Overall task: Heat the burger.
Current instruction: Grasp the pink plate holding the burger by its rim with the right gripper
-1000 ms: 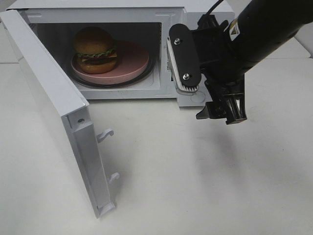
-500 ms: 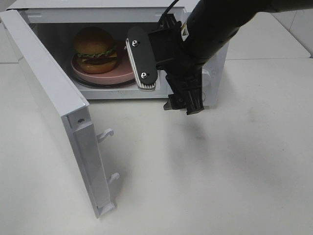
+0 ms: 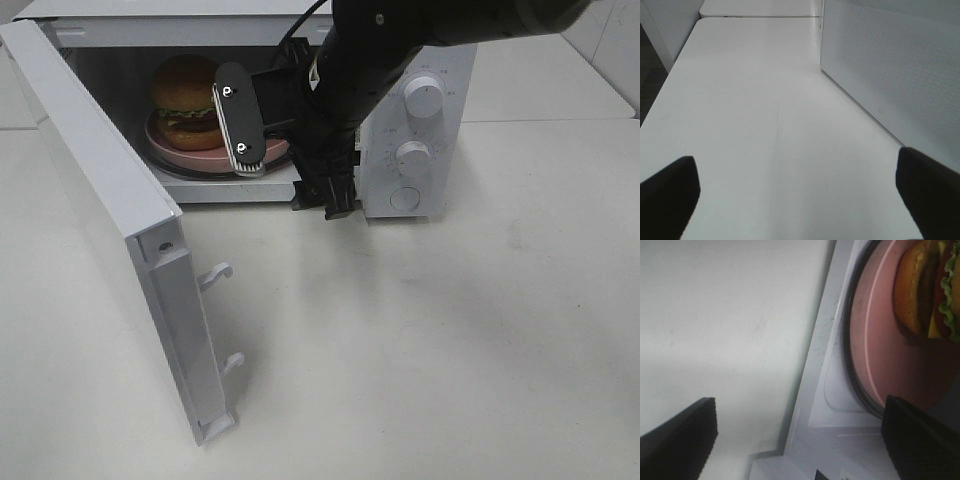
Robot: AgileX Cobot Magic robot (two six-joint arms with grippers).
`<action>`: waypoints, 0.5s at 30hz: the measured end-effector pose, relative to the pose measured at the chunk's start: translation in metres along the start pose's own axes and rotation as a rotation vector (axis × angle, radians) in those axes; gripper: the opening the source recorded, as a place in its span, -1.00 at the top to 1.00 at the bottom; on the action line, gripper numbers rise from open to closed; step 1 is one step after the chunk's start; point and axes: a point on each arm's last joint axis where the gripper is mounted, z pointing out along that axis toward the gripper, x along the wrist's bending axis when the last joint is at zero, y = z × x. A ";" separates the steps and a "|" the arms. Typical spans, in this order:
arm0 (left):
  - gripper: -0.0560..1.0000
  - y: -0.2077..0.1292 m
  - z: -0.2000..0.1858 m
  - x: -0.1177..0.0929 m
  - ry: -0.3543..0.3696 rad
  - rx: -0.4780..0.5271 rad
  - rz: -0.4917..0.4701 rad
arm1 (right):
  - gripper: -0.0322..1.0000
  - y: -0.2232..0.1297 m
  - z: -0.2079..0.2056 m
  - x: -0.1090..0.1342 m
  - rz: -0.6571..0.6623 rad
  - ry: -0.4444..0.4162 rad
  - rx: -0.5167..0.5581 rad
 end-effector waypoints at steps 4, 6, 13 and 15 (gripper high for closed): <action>-0.98 0.000 0.000 0.000 0.000 0.000 0.000 | -0.73 0.003 0.009 -0.006 0.022 -0.007 -0.003; -0.98 0.000 0.000 0.000 0.000 0.000 0.000 | -0.71 0.006 0.020 -0.011 0.043 -0.009 -0.004; -0.98 0.000 0.000 0.000 0.000 0.000 0.000 | -0.70 0.010 0.039 -0.017 0.061 -0.011 -0.004; -0.98 0.000 0.000 0.000 0.000 0.000 0.000 | -0.69 0.011 0.046 -0.018 0.068 -0.010 -0.003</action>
